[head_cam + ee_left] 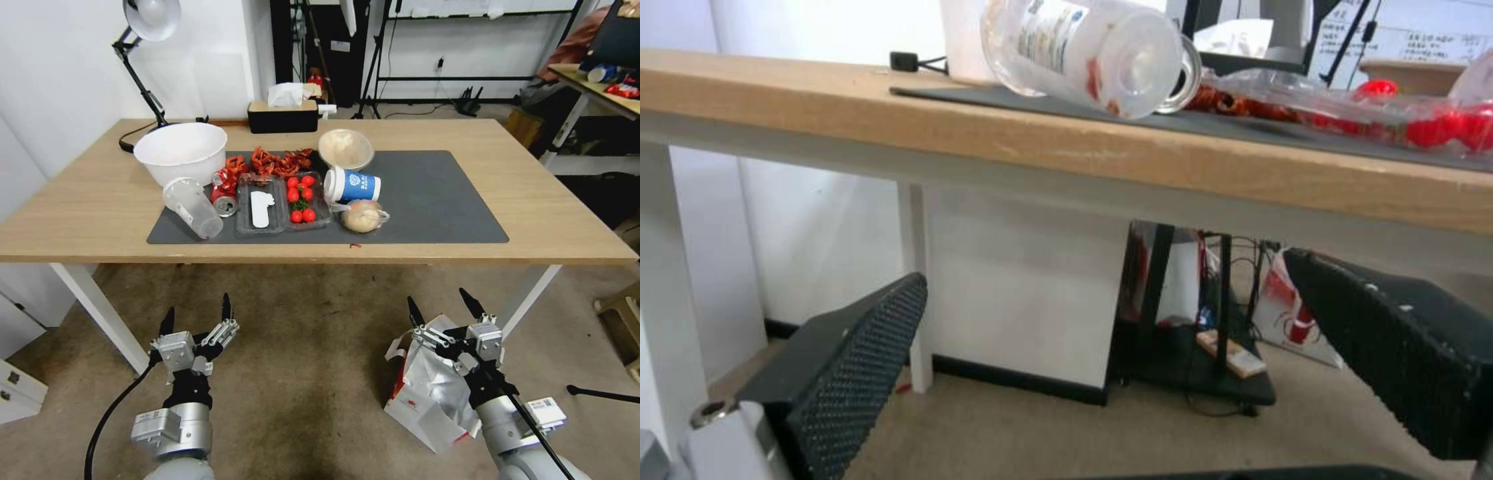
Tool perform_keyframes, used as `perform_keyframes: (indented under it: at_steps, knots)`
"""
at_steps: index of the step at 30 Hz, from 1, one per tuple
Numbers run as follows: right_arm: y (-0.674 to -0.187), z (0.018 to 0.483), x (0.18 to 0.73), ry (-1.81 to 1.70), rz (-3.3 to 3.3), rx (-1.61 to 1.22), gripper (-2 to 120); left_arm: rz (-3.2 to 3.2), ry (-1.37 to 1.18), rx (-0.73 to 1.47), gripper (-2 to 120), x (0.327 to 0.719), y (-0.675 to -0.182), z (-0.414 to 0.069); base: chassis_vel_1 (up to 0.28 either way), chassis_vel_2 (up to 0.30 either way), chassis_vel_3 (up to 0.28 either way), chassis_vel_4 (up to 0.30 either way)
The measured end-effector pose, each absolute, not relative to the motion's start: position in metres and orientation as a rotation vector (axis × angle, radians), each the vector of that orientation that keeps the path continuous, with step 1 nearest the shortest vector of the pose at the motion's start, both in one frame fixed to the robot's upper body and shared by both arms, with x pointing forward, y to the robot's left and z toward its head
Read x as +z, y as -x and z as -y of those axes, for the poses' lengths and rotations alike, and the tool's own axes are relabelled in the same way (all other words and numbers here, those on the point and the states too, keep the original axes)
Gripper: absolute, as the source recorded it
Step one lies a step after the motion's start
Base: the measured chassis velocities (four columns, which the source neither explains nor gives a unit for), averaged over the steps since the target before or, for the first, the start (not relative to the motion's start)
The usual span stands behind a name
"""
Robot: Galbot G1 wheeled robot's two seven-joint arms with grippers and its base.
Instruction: Pick up the food delivery bag from the floor and place it on the table.
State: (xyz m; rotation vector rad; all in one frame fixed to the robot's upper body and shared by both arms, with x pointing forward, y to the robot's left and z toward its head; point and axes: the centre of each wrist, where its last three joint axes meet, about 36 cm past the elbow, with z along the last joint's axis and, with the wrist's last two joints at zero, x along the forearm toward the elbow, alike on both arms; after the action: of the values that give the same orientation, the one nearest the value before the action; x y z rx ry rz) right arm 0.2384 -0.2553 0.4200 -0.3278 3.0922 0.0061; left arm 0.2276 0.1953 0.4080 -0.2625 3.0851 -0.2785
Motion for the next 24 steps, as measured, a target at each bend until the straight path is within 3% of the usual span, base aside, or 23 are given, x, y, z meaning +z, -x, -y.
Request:
perform_keyframes:
  at_steps: [24]
  knots:
    - [-0.2365,0.2544,0.421,0.342,-3.091,0.014,100,-3.082,0.265,-0.273,100,0.4079,-0.2278,-0.1964,0.0,0.0,0.0,0.0]
